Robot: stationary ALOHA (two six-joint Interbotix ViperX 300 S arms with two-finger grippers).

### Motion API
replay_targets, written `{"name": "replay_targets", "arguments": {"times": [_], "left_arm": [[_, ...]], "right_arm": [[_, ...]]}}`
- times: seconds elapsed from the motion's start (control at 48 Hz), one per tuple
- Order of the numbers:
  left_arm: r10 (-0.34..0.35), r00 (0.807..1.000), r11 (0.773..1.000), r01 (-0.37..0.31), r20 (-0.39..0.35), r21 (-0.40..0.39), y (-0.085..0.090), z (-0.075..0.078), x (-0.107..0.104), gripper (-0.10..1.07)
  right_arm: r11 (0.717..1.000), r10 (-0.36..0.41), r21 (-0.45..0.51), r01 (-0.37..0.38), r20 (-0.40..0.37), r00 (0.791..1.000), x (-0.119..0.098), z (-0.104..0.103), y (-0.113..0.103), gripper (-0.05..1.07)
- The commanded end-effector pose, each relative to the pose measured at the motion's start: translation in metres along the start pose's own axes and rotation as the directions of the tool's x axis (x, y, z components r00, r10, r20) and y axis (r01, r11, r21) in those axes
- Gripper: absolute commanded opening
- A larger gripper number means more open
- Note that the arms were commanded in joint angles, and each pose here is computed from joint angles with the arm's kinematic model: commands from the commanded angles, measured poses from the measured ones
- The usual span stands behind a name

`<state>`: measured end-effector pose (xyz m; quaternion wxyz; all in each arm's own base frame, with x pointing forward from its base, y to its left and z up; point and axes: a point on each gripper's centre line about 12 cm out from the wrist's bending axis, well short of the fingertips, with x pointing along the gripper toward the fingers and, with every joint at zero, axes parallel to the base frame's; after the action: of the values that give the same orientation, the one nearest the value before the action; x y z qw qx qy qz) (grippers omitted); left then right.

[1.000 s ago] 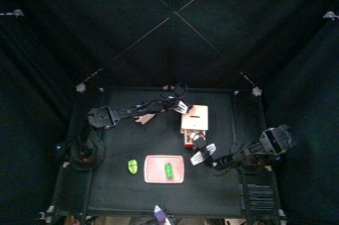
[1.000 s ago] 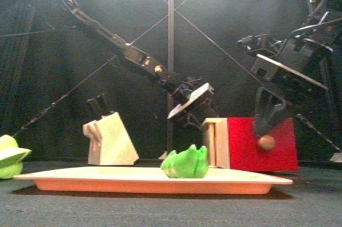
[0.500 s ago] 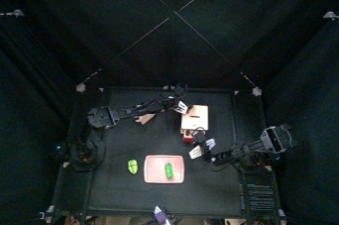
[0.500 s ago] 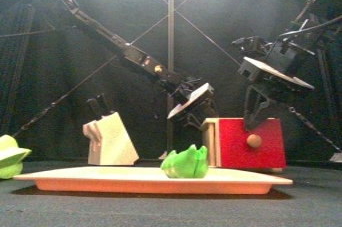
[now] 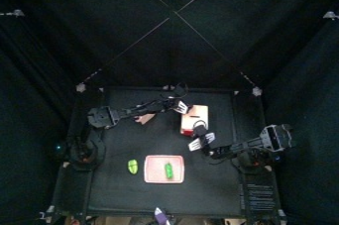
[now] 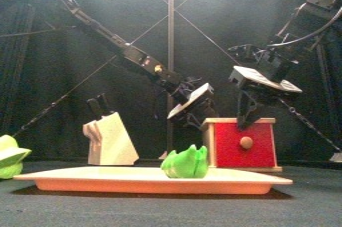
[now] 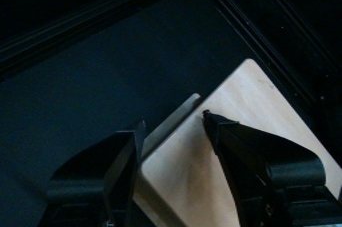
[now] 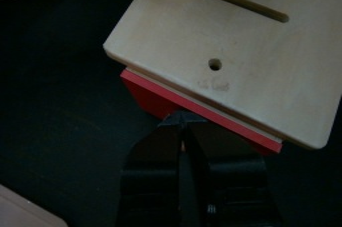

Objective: Grab pea

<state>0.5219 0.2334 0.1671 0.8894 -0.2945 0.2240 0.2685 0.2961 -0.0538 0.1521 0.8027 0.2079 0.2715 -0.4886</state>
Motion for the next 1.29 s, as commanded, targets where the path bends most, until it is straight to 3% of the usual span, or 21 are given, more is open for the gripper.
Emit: {"name": "replay_targets", "arguments": {"times": [0.0, 0.354, 0.729, 0.875, 1.021, 1.271], "left_arm": [[-0.020, 1.000, 1.000, 0.020, 0.022, 0.007, -0.010, 0.009, -0.006, 0.86], [-0.032, 0.999, 0.999, 0.032, 0.042, 0.006, -0.014, 0.015, -0.013, 0.86], [-0.090, 0.982, 0.995, 0.079, 0.167, 0.067, -0.029, 0.054, -0.048, 0.86], [-0.100, 0.977, 0.988, 0.076, 0.189, 0.134, -0.035, 0.062, -0.066, 0.86], [-0.111, 0.976, 0.974, 0.069, 0.189, 0.214, -0.041, 0.056, -0.093, 0.86], [-0.177, 0.967, 0.961, 0.131, 0.182, 0.242, -0.052, 0.028, -0.131, 0.86]], "right_arm": [[0.999, 0.009, 0.035, -0.010, 0.021, 1.000, 0.000, 0.013, 0.000, 0.39], [0.999, 0.024, 0.040, -0.024, 0.009, 1.000, 0.003, 0.014, 0.001, 0.39], [0.993, 0.112, 0.025, -0.113, 0.041, 0.993, -0.020, 0.018, 0.015, 0.39], [0.988, 0.154, 0.011, -0.155, 0.050, 0.987, -0.030, 0.017, 0.022, 0.39], [0.982, 0.187, 0.003, -0.187, 0.059, 0.981, -0.041, 0.017, 0.025, 0.39], [0.960, 0.278, 0.004, -0.278, 0.050, 0.959, -0.067, 0.014, 0.039, 0.39]]}}
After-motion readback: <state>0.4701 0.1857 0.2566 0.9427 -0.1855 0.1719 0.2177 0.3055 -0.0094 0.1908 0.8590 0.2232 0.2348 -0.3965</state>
